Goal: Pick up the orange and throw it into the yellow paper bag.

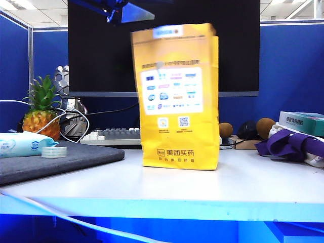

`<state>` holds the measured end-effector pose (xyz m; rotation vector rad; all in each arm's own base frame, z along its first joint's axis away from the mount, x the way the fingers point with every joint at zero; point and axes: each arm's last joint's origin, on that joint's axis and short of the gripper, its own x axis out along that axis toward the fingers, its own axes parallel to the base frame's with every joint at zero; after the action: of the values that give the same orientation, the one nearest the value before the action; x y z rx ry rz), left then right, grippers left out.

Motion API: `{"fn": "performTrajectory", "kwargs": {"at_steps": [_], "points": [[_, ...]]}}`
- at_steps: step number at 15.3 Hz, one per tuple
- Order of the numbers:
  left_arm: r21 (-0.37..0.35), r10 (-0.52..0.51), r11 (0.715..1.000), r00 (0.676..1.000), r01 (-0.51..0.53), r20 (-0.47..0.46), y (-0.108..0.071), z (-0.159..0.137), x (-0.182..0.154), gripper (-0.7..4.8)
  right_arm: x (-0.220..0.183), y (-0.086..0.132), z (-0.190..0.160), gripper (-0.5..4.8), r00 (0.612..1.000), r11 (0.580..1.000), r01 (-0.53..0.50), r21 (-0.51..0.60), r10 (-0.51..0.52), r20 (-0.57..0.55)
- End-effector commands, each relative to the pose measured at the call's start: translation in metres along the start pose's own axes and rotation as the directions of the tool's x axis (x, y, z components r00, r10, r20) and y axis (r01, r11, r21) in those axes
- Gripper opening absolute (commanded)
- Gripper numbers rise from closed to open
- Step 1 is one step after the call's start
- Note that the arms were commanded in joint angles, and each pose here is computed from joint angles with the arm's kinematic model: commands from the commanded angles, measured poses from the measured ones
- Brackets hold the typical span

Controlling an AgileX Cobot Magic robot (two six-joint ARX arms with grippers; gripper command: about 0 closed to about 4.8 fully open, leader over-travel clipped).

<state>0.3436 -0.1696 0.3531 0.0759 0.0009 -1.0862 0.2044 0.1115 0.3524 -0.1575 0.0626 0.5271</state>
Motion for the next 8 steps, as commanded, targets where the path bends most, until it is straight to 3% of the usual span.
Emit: {"fn": "performTrajectory", "kwargs": {"at_steps": [1, 3, 5, 6, 8], "points": [[0.207, 0.052, 0.977, 0.998, -0.059, 0.041, -0.019, 0.041, -0.031, 4.79, -0.024, -0.006, 0.018, 4.79, 0.991, 0.995, 0.099, 0.004, -0.099, 0.095], [0.371, 0.249, 0.897, 0.968, -0.238, 0.020, -0.039, 0.071, -0.068, 4.79, -0.049, -0.015, 0.028, 4.79, 0.968, 0.979, 0.202, 0.016, -0.202, 0.152], [0.441, 0.486, 0.787, 0.874, -0.430, -0.014, -0.065, 0.096, -0.115, 4.79, -0.080, -0.020, 0.036, 4.79, 0.940, 0.966, 0.257, 0.011, -0.252, 0.231], [0.454, 0.521, 0.766, 0.853, -0.454, -0.027, -0.082, 0.107, -0.144, 4.79, -0.101, -0.020, 0.036, 4.79, 0.921, 0.959, 0.283, -0.003, -0.271, 0.279], [0.444, 0.537, 0.777, 0.838, -0.445, -0.100, -0.109, 0.110, -0.184, 4.79, -0.120, -0.014, 0.014, 4.79, 0.922, 0.961, 0.277, 0.003, -0.267, 0.281]]}}
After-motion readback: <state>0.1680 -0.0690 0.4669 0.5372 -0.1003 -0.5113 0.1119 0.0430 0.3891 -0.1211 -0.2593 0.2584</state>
